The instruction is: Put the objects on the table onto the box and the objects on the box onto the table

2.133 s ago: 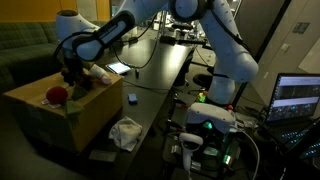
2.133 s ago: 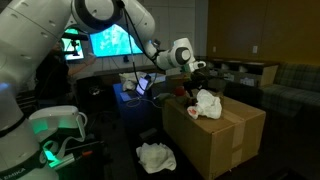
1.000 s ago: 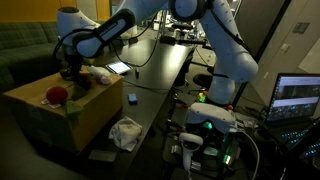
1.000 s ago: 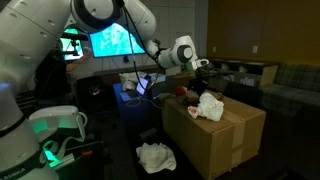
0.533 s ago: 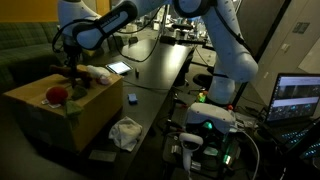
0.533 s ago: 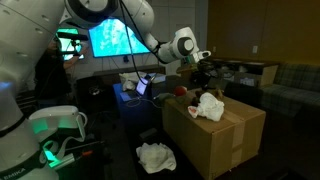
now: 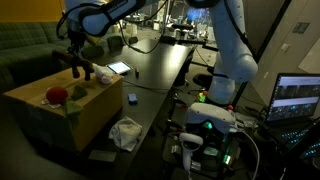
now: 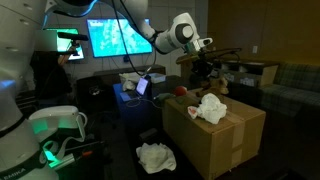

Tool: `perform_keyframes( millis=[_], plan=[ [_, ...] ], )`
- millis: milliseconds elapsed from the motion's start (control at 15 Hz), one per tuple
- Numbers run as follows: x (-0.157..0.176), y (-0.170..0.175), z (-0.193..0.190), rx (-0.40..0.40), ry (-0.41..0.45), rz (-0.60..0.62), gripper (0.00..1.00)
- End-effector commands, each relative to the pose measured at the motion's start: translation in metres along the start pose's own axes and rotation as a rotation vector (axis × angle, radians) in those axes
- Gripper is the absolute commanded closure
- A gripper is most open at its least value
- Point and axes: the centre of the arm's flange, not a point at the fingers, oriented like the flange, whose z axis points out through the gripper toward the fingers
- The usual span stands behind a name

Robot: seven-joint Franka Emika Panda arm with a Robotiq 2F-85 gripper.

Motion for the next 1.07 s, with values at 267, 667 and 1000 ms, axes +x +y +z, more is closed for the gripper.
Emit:
perform_keyframes(
  millis=[267,667,1000],
  plan=[
    [-0.052,0.014,-0.079,0.050,0.031,-0.055,0.99],
    [-0.110,0.005,-0.100,0.139,-0.014,-0.130,0.99],
    [-0.161,-0.003,-0.094,0.182,-0.076,-0.195,0.99]
  ],
)
